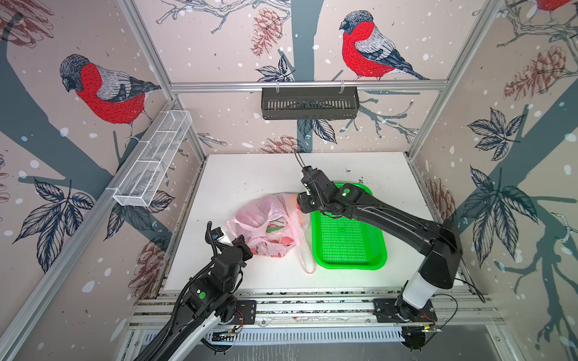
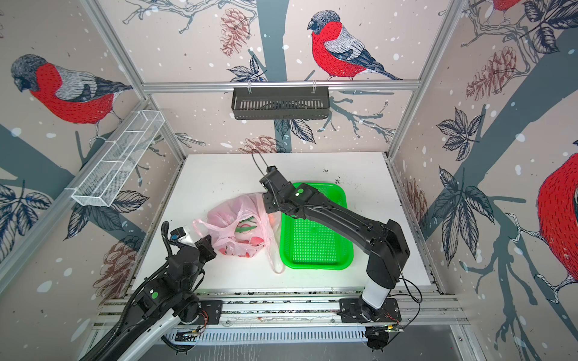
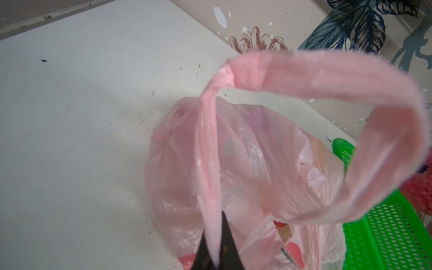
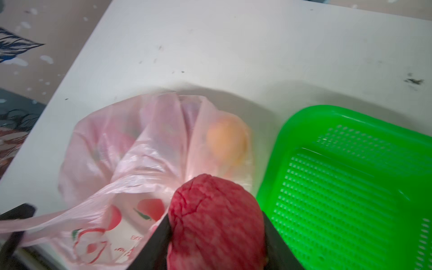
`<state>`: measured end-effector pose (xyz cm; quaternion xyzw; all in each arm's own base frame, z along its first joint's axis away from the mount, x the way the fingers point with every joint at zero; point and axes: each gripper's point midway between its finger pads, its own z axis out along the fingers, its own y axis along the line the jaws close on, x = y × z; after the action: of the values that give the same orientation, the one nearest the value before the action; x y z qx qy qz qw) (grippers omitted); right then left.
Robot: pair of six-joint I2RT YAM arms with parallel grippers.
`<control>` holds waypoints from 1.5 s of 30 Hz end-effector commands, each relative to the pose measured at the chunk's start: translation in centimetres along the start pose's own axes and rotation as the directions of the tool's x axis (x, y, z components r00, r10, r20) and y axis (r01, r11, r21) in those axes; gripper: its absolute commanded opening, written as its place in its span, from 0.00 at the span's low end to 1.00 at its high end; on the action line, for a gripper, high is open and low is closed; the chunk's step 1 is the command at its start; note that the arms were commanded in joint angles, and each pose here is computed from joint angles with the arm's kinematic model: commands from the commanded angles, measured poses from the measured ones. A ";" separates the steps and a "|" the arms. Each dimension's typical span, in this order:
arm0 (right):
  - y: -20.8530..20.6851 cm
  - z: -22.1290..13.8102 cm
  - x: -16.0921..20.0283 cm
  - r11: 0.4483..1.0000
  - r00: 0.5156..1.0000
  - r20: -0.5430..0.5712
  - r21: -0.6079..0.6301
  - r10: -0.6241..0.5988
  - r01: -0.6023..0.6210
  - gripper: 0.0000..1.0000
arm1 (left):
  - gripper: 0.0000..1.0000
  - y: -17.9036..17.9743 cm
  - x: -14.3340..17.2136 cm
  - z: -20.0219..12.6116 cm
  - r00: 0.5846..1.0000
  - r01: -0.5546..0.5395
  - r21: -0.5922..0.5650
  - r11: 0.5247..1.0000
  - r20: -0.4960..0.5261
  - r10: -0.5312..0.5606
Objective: Untie the knot of the plastic bag and take out the fruit
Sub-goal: Pick up the fruit from the plastic bag, then place the fruit in the basket.
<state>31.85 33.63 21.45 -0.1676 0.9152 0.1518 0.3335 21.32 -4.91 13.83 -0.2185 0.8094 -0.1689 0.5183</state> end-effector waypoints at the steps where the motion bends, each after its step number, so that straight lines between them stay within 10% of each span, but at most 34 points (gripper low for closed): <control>1: -3.5 0.1 -0.9 0.998 0.998 0.043 0.051 0.042 -0.045 0.25 | 0.00 -0.7 -1.0 -0.2 0.999 0.011 0.018 1.000 0.030 -0.012; 26: -13.4 10.6 3.3 0.969 0.977 -0.069 0.159 0.202 -0.189 0.30 | 0.00 -0.9 -1.9 -0.8 0.999 -0.009 0.016 1.000 0.045 0.008; 45: -14.2 12.8 5.6 0.962 0.968 -0.117 0.186 0.221 -0.198 0.56 | 0.00 -0.6 -1.6 -0.7 0.999 -0.006 0.017 1.000 0.042 0.005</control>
<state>40.84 24.74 6.38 -0.0513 0.9573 0.0940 0.2684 21.29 -4.86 15.58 -0.2092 0.8013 -0.1737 0.5329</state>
